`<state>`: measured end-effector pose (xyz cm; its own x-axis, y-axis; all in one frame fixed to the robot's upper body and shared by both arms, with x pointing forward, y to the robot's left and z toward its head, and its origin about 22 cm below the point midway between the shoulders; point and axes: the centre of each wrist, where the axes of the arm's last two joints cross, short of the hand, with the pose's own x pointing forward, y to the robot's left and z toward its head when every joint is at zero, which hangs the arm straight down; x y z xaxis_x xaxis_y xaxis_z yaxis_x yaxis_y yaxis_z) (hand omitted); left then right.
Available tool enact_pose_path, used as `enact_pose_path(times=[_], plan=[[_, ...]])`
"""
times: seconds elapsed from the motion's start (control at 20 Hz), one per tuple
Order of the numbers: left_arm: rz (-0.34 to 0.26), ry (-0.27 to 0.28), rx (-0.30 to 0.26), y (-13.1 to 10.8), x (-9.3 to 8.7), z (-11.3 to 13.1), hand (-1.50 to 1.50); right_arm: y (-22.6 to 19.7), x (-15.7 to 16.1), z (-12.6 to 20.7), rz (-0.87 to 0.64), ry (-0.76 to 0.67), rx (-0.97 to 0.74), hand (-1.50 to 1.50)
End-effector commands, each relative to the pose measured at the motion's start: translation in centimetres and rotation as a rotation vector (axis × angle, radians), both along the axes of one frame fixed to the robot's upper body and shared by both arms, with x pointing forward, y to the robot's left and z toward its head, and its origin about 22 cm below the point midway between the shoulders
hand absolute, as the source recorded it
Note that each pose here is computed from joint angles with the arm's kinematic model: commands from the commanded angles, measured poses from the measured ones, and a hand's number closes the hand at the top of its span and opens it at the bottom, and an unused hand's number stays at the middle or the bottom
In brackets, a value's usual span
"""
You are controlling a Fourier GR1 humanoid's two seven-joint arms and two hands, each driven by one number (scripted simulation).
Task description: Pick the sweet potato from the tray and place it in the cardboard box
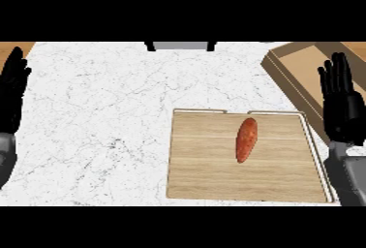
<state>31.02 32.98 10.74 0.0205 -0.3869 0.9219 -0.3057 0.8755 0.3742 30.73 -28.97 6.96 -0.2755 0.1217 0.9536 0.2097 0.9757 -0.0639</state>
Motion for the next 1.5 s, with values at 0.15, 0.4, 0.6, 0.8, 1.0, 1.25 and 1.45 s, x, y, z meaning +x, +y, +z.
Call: enact_pose_path(times=[0.15, 0.4, 0.6, 0.8, 1.0, 1.25, 1.45], plan=[[0.046, 0.116, -0.115, -1.2, -3.0, -7.2, 0.0, 2.3, -2.2, -0.3, -0.305, -0.022, -0.254, 1.5], [0.061, 0.207, -0.23, -2.6, -4.1, -10.1, 0.0, -4.5, -5.7, -5.6, -0.667, 0.214, -0.52, 1.5], [0.024, 0.207, -0.248, -3.6, -5.1, -11.6, 0.0, -1.1, -8.8, -8.9, -0.748, 0.164, -0.645, -1.5], [0.032, 0.191, -0.237, -3.4, -4.8, -11.1, 0.0, 0.2, -11.3, -10.1, -0.73, 0.244, -0.761, -1.5], [0.004, 0.194, -0.256, -4.5, -5.6, -12.0, 0.0, 1.6, -12.3, -10.1, -0.713, 0.435, -0.775, -1.5], [0.002, 0.205, -0.248, -3.9, -6.0, -12.3, 0.0, 5.4, -12.7, -7.7, -0.694, 0.579, -0.744, -1.5], [-0.025, 0.21, -0.254, -4.7, -5.9, -12.9, 0.0, 8.5, -11.6, -5.1, -0.686, 0.693, -0.821, -1.5]])
